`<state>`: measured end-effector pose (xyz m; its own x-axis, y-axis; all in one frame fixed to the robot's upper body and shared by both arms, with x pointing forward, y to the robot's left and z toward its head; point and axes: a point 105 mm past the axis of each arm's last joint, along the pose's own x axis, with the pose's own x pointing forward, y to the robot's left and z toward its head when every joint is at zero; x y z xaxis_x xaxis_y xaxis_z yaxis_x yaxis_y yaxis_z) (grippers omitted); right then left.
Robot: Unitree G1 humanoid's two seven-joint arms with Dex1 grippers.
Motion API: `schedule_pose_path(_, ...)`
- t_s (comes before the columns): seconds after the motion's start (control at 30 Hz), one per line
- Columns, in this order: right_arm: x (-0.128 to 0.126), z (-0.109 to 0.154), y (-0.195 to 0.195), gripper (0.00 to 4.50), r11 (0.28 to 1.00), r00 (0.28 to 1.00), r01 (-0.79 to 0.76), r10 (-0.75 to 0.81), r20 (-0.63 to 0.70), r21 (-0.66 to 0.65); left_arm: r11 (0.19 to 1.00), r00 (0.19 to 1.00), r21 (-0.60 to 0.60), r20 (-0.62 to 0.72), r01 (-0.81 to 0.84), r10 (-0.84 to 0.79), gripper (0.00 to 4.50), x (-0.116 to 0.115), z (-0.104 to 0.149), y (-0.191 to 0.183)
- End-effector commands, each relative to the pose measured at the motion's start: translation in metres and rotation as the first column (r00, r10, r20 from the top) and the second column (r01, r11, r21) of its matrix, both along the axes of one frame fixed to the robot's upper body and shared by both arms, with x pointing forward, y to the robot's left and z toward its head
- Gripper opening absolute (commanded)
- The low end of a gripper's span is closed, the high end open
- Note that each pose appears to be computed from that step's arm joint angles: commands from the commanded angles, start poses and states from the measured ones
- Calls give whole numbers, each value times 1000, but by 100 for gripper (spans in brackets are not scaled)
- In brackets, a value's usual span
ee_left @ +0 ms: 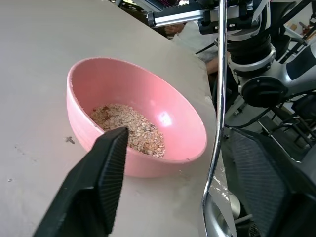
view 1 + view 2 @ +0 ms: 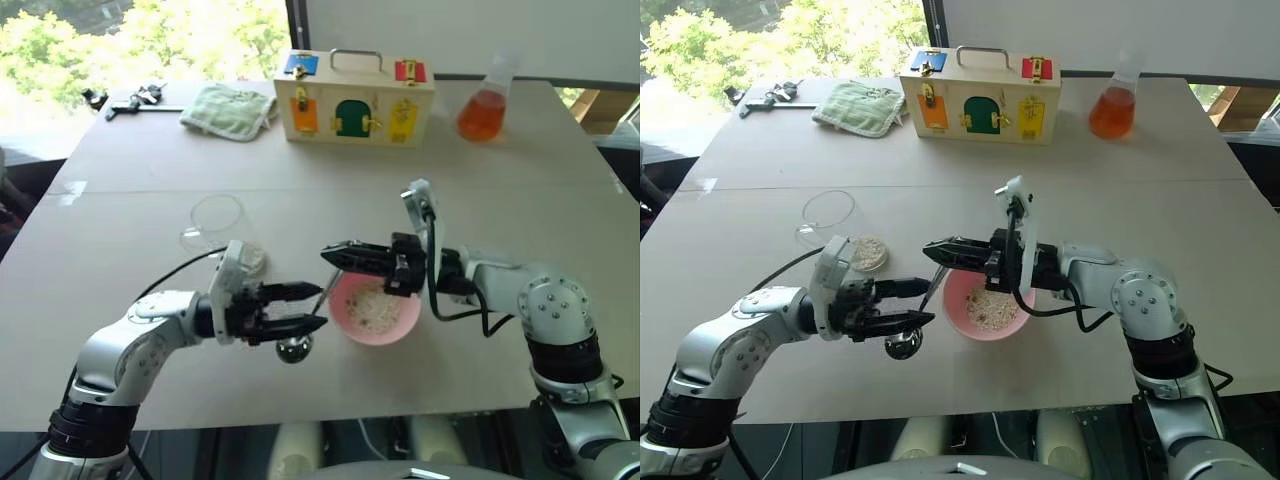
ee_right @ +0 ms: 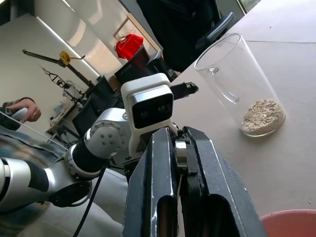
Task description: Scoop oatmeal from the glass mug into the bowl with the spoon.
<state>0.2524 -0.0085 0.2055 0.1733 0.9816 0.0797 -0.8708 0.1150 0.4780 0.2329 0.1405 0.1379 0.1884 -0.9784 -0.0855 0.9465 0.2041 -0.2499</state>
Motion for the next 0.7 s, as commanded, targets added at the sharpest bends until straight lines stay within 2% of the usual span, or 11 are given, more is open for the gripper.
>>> schedule_pose_path(0.03, 8, 19, -14, 0, 997, 998, 51, -53, 27, 53, 1000, 996, 4, 94, -4, 3, 428, -10, 18, 3)
schedule_pose_path(0.2, 27, 23, -40, 0, 981, 982, 191, -191, 5, 40, 994, 978, 22, 185, -106, 100, 428, -19, 34, 10)
schedule_pose_path(0.33, 54, 28, -71, 0, 924, 924, 382, -382, -23, 17, 942, 871, 14, 385, -336, 305, 428, -11, 66, 13)
schedule_pose_path(0.43, 79, 38, -91, 0, 857, 856, 514, -510, -81, 34, 816, 623, -165, 568, -554, 538, 428, 16, 114, 24)
schedule_pose_path(0.53, 102, 46, -106, 0, 791, 787, 611, -602, -132, 37, 700, 426, -294, 622, -650, 657, 428, 26, 147, 38)
schedule_pose_path(0.6, 118, 51, -116, 0, 741, 733, 671, -658, -172, 29, 592, 288, -343, 631, -729, 720, 428, 27, 158, 59)
schedule_pose_path(0.7, 129, 53, -123, 0, 712, 699, 702, -687, -197, 7, 413, 112, -383, 606, -827, 788, 428, 22, 158, 101)
